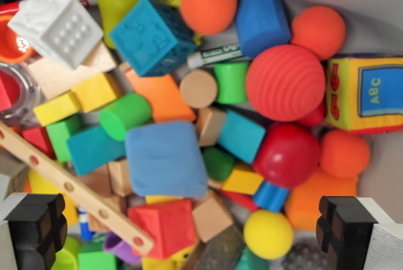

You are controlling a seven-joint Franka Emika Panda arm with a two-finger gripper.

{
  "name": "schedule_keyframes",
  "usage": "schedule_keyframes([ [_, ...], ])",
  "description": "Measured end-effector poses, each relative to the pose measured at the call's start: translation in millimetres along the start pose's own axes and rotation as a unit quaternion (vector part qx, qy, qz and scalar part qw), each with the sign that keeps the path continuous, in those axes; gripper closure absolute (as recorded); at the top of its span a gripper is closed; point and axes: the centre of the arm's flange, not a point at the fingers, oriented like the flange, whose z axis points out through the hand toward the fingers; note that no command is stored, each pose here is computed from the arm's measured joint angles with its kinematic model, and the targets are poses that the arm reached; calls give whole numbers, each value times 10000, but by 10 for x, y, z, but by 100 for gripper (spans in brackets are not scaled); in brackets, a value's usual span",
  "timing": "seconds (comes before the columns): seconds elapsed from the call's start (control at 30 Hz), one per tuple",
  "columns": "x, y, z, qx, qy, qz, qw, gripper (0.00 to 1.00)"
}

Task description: Pick an object from the bin

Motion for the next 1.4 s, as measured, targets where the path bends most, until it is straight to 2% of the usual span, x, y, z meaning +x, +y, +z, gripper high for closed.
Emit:
schedule_keyframes([
  [0.23,-26,17,66,2,-19,-253,9997,0],
  [0.4,-42,27,107,11,-23,-446,9990,0],
  [0.67,-76,50,193,18,-43,-807,9967,0],
  [0.83,-101,68,253,23,-61,-1041,9945,0],
  [0.97,-118,79,295,32,-64,-1250,9921,0],
  [1.2,-153,102,378,37,-83,-1600,9871,0],
  [1.4,-187,124,458,47,-99,-1937,9810,0],
])
